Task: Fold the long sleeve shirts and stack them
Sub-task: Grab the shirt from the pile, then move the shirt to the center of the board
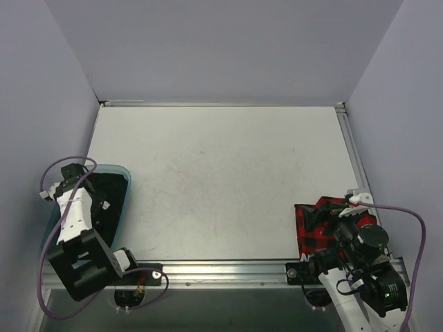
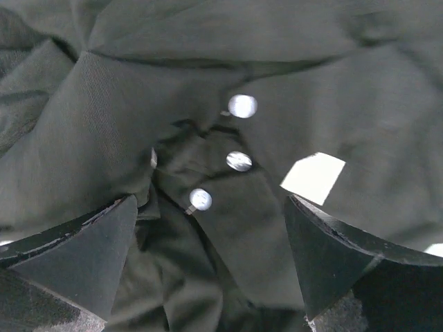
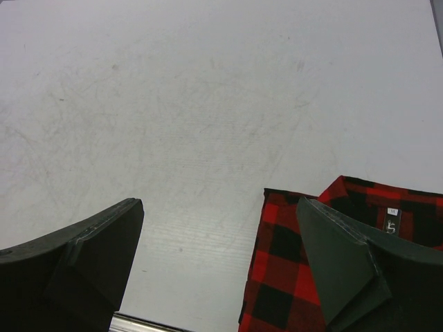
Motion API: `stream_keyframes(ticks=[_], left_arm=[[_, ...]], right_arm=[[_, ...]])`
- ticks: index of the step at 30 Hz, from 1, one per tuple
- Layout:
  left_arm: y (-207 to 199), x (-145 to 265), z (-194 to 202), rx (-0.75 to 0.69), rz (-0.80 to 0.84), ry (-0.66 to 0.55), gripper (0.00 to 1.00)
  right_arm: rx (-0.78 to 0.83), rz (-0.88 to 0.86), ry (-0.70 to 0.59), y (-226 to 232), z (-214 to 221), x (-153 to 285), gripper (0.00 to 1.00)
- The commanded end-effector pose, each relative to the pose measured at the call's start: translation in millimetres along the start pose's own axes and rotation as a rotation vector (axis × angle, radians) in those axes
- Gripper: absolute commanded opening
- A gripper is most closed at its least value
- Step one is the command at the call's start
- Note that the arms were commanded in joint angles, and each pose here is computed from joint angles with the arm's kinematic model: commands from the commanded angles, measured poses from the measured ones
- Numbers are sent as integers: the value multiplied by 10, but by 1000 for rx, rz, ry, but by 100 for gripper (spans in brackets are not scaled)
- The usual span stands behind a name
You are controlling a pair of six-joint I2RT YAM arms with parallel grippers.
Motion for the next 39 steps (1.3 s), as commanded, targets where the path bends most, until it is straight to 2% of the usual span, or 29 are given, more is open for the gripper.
stream_keyframes(ticks=[1, 3, 6, 10, 11, 13, 14, 20, 24, 25, 28, 31, 34, 35, 36, 37, 39], left_arm=[[-8, -238, 2, 60, -15, 9, 97], [-7, -330, 69, 63, -20, 55, 97], [-37, -467, 224, 52, -28, 130, 85], [-46, -579, 336, 57, -32, 191, 56], [-48, -586, 335, 55, -32, 191, 33], [-33, -576, 317, 54, -30, 188, 7], [-45, -553, 259, 55, -21, 173, 0], [-19, -131, -169, 75, 27, 30, 0], [-43, 447, -609, 160, 124, -127, 0], [-38, 720, -793, 190, 163, -195, 0], [-96, 1252, -1053, 209, 223, -288, 0], [-244, 1741, -1174, 208, 297, -411, 0], [-593, 2420, -1313, 187, 480, -551, 0], [-653, 2825, -1420, 196, 577, -609, 0], [-738, 3014, -1453, 176, 623, -635, 0], [-1031, 3249, -1377, 102, 707, -634, 0], [-1090, 3947, -1532, 101, 862, -748, 0]], right_arm=[[11, -39, -31, 54, -52, -23, 100], [12, -37, -32, 50, -49, -24, 100], [10, -42, -41, 55, -57, -4, 100], [11, -38, -48, 46, -62, 6, 100], [11, -39, -51, 48, -66, 8, 100], [11, -27, -54, 27, -63, 6, 100], [12, -26, -56, 25, -65, 8, 100], [8, -38, -68, 44, -83, 32, 100], [11, -56, -68, 72, -94, 49, 100], [11, -67, -66, 83, -86, 52, 100], [16, -95, -55, 112, -56, 55, 100], [18, -99, -60, 109, -52, 63, 100], [20, -108, -63, 113, -46, 72, 100], [21, -113, -61, 117, -36, 71, 100], [20, -110, -60, 110, -31, 70, 100], [20, -111, -62, 110, -30, 69, 100], [19, -104, -68, 96, -34, 71, 100]])
Point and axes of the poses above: each gripper's point midway between its finger pads, its own x axis back along the fingers, its own y axis along the line the jaws close on, z = x × y, the point moved 3 cm from there along x, back along the fingers, and after that the axes turned 15 degrees about -x, right-handed, at the moved point
